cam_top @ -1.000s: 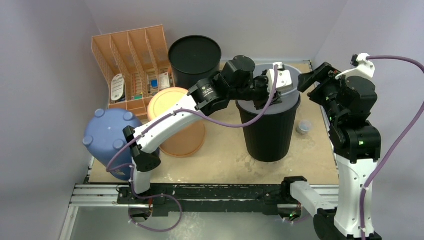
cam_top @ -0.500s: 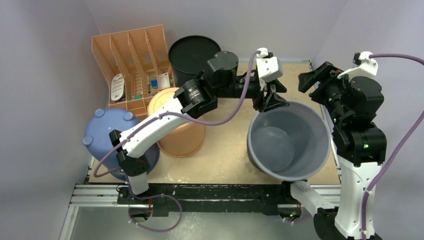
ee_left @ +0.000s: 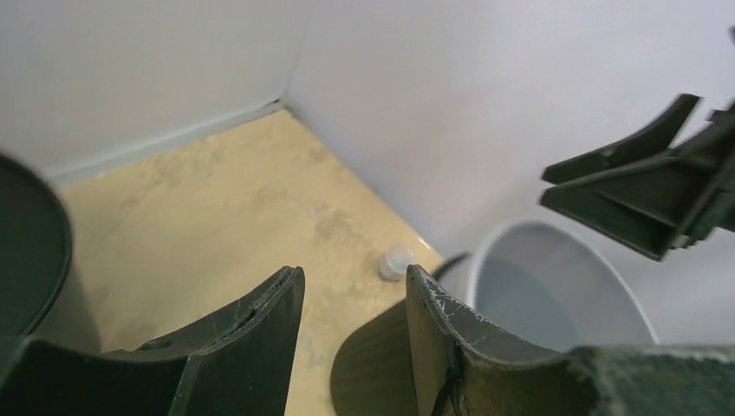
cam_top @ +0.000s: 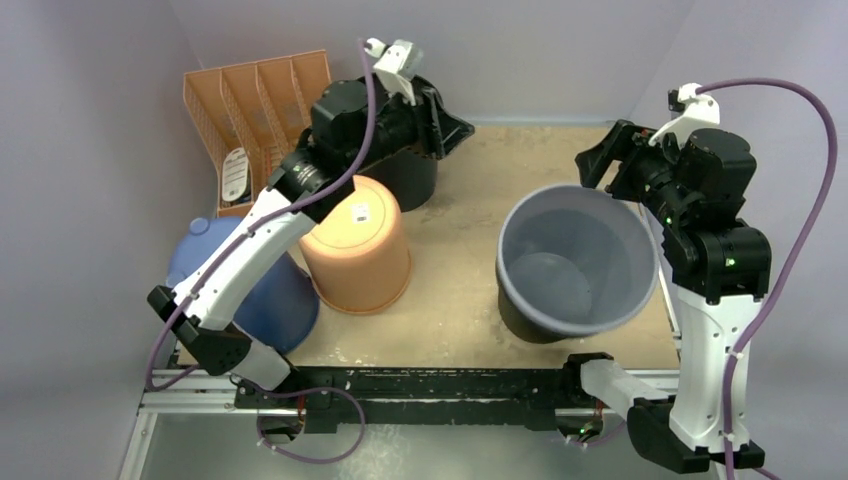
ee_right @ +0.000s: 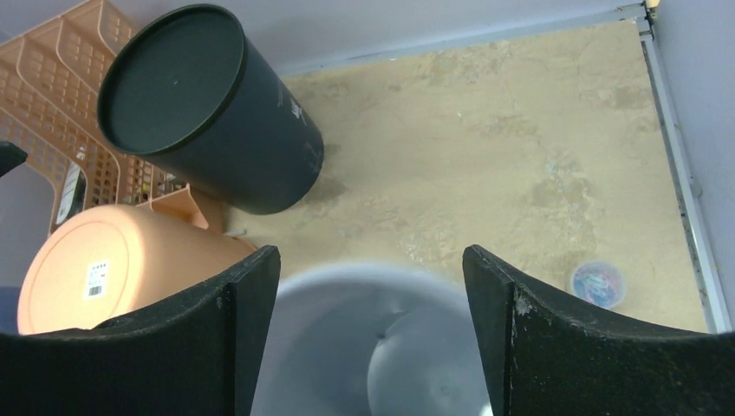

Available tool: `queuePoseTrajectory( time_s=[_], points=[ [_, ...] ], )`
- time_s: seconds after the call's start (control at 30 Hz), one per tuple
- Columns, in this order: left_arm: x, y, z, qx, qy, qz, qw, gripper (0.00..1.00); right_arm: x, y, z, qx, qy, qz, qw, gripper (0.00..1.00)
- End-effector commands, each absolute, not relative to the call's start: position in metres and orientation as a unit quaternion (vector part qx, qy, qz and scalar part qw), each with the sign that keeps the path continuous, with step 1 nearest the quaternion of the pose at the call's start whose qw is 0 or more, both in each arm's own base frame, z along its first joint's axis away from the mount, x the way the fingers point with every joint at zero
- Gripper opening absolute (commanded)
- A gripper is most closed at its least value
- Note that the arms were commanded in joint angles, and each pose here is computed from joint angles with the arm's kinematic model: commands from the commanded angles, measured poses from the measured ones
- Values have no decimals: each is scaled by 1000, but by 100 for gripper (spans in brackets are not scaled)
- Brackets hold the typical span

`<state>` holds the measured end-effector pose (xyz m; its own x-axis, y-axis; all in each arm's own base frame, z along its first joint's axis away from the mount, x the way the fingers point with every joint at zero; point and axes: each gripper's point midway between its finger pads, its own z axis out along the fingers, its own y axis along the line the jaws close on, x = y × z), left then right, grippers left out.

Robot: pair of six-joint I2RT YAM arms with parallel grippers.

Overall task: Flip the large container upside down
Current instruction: Adjust the container in the container.

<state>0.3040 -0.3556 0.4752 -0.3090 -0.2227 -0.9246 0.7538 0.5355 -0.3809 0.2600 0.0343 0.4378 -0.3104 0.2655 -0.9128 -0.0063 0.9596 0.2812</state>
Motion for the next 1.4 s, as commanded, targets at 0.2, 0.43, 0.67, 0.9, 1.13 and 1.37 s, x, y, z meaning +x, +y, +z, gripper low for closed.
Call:
queuePoseTrajectory(
  time_s=[0.2,0.43,0.67,0.9,1.13,1.37],
  points=[
    [286,-354,405,125,727,-507,446,47,259,46,442,14,800,124,586,81],
    [267,-380,373,93,715,-575,387,47,256,72,402,-37,835,175,520,81],
    [268,-382,356,92,728,-563,381,47,254,84,354,-23,858,213,467,81],
    [264,-380,333,94,748,-549,361,47,253,89,363,-39,849,226,476,81],
    [247,-378,322,79,747,-571,331,46,230,113,397,-113,812,281,499,81],
    [245,-375,313,70,745,-575,330,45,218,126,402,-164,796,306,496,81]
  ],
)
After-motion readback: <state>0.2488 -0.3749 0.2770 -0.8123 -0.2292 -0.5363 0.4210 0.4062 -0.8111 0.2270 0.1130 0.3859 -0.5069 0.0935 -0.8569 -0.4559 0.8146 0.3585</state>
